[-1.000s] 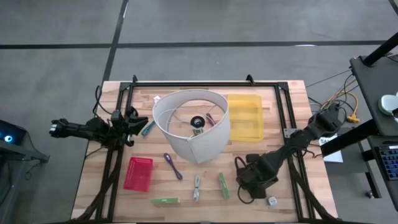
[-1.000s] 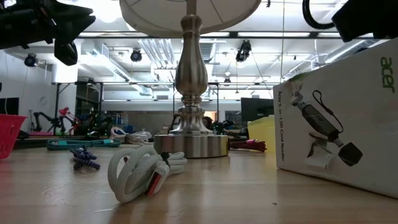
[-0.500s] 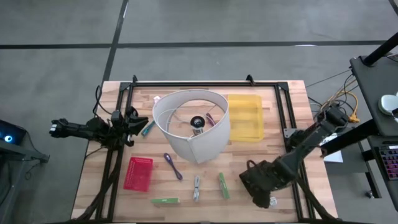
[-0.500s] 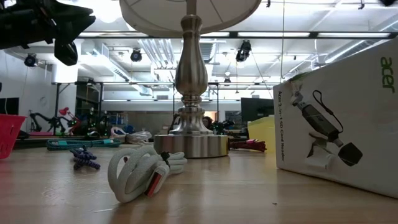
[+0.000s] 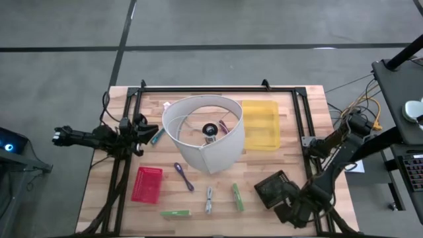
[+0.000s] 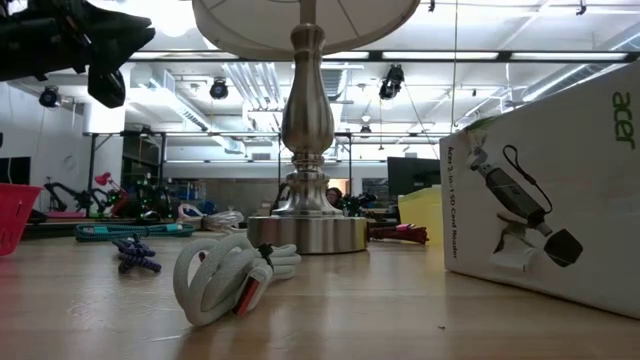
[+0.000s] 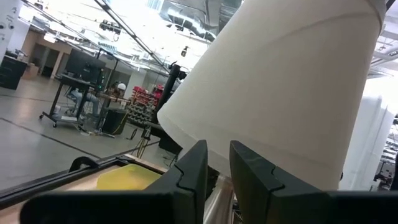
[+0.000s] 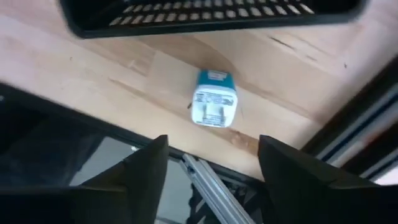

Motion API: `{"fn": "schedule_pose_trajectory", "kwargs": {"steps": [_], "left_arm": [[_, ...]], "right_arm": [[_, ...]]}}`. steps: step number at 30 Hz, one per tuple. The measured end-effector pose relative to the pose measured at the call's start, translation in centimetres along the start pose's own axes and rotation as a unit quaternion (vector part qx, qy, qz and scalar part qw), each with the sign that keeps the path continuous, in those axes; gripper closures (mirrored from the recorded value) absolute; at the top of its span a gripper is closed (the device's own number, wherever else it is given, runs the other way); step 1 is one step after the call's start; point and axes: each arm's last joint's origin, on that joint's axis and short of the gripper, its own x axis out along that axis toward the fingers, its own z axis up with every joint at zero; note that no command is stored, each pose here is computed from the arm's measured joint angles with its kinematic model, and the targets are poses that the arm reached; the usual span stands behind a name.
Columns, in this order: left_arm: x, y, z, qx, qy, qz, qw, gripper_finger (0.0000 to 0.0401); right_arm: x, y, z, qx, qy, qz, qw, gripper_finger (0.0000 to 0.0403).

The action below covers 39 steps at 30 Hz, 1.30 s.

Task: Pick and place items into bin
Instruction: Put the blue charger adapter into the black bin

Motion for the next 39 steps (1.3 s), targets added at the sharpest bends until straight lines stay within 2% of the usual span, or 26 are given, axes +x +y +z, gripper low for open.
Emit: {"fn": "schedule_pose_trajectory", "kwargs": {"steps": [8,16,21,31,35,39], "left_arm": [[0.1,0.0,-0.2,0.001,0.007,0.001,1.000,0.0349],[0.2,0.0,-0.4,0.005,0.017,0.004,1.000,0.0349],[0.3,0.0,-0.6,0.008,0.025,0.006,1.000,0.0349],[0.5,0.0,-0.9,0.013,0.037,0.008,0.999,0.0349],[0.5,0.0,-0.9,0.013,0.036,0.008,0.999,0.0349],[0.5,0.0,-0.9,0.013,0.036,0.008,0.999,0.0349]], "right_arm": [[1.4,-0.3,0.3,0.014,-0.021,-0.017,1.000,0.0092],[3.7,0.1,0.6,0.016,-0.034,-0.033,0.999,0.0077],[5.4,0.8,0.4,0.009,-0.025,-0.021,0.999,0.0084],[6.7,0.6,0.7,0.013,-0.034,-0.041,0.998,0.0111],[6.7,0.6,0.6,0.000,-0.029,-0.041,0.999,0.0140],[6.7,0.6,0.6,-0.013,-0.024,-0.038,0.999,0.0190]]}}
